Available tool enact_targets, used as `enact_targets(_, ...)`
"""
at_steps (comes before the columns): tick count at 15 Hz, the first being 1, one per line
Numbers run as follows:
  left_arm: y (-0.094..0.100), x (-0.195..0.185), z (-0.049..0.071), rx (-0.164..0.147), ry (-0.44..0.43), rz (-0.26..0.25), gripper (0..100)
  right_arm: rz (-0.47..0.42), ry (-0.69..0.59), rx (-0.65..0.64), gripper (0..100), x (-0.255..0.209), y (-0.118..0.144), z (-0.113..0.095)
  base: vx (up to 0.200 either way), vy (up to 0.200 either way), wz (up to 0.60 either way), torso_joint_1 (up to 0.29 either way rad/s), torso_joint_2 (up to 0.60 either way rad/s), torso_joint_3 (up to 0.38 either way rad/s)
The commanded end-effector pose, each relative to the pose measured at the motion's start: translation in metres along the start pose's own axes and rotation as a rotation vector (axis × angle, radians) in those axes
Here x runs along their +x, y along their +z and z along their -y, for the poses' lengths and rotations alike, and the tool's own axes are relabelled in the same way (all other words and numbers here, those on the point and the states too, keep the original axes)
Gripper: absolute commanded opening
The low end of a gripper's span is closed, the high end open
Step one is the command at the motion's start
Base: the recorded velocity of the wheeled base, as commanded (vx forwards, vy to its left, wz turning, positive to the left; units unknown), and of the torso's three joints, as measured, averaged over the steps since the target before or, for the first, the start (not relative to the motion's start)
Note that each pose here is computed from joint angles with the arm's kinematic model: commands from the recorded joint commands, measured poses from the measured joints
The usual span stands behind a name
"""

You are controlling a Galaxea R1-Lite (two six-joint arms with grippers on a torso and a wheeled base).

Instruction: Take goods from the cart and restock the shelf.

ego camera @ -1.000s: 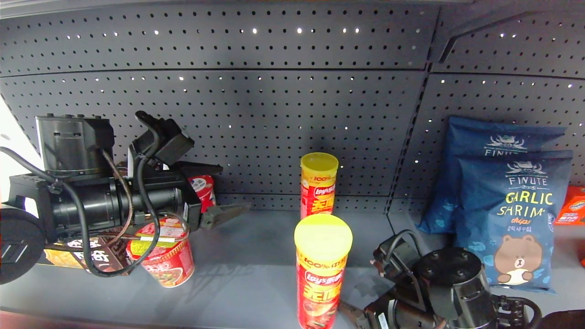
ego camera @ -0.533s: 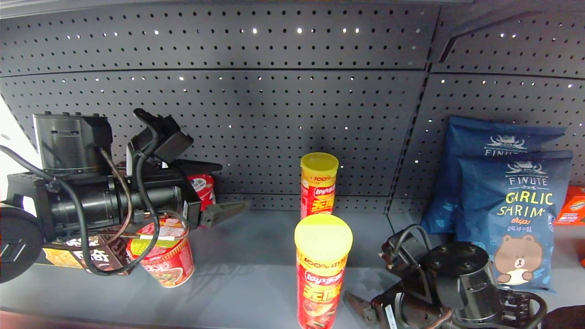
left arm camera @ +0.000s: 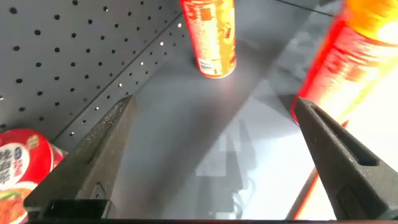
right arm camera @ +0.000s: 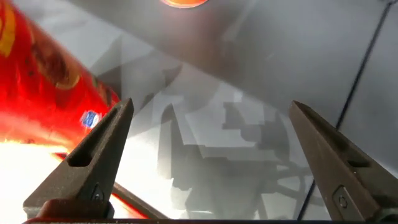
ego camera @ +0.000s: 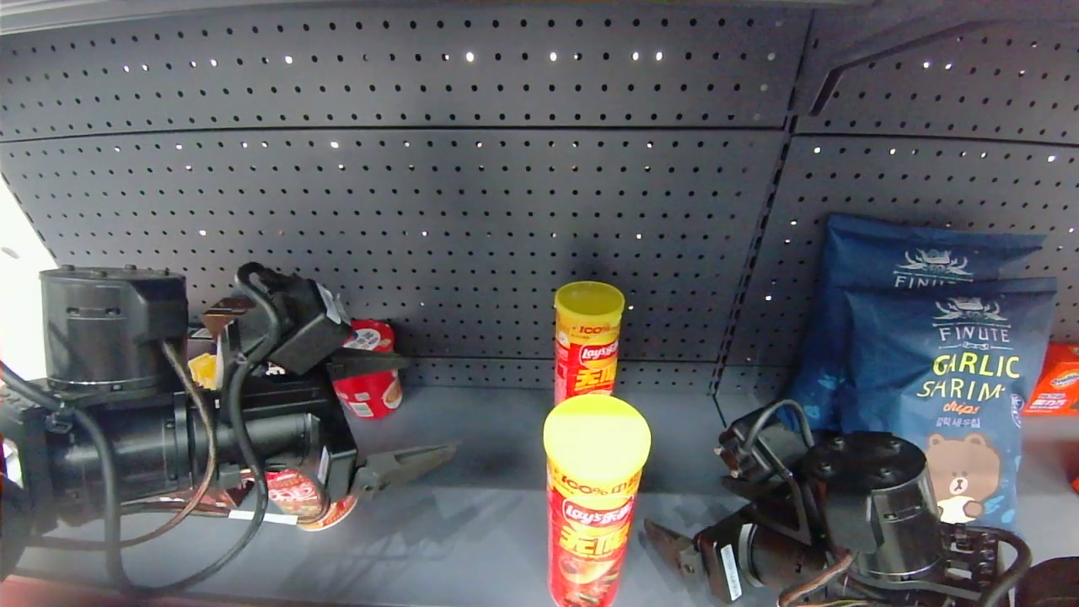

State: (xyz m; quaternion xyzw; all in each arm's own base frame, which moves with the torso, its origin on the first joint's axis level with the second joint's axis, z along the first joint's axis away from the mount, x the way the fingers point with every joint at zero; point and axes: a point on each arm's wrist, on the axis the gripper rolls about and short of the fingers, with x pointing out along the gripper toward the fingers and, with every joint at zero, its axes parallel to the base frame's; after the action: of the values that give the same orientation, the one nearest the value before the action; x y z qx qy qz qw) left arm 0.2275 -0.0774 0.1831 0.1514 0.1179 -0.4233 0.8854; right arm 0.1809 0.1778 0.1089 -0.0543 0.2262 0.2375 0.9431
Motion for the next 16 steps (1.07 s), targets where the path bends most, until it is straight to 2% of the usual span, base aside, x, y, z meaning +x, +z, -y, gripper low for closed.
enact_targets(1, 0.004, -0.011, 0.007, 0.020, 0.006, 0.023, 100, 0.013, -0.003, 0.006, 100, -0.002, 0.003, 0.002, 0.000, 0.000, 0.00, 0.000, 0.00, 0.000)
enact_targets(2, 0.006, -0.019, 0.012, 0.027, 0.007, 0.036, 100, 0.025, -0.003, 0.008, 100, -0.002, 0.005, 0.002, 0.000, 0.000, 0.00, 0.000, 0.00, 0.000)
enact_targets(4, 0.000, -0.018, 0.020, 0.020, -0.026, 0.012, 100, 0.033, 0.000, 0.009, 100, -0.001, 0.006, 0.001, 0.000, 0.000, 0.00, 0.000, 0.00, 0.000)
enact_targets(9, -0.023, 0.000, 0.047, 0.001, -0.147, -0.087, 100, 0.032, -0.018, 0.017, 100, -0.002, 0.006, 0.006, 0.000, 0.000, 0.00, 0.000, 0.00, 0.000)
enact_targets(11, -0.029, 0.007, 0.048, 0.007, -0.166, -0.114, 100, 0.031, -0.030, 0.020, 100, -0.001, 0.006, 0.009, 0.000, 0.000, 0.00, 0.000, 0.00, 0.000)
enact_targets(13, -0.037, 0.022, 0.047, 0.038, -0.198, -0.154, 100, 0.032, -0.031, 0.022, 100, 0.000, 0.006, 0.010, 0.000, 0.000, 0.00, 0.000, 0.00, 0.000)
enact_targets(16, -0.043, 0.032, 0.050, 0.034, -0.217, -0.194, 100, 0.029, -0.031, 0.021, 100, -0.001, 0.005, 0.010, 0.000, 0.000, 0.00, 0.000, 0.00, 0.000)
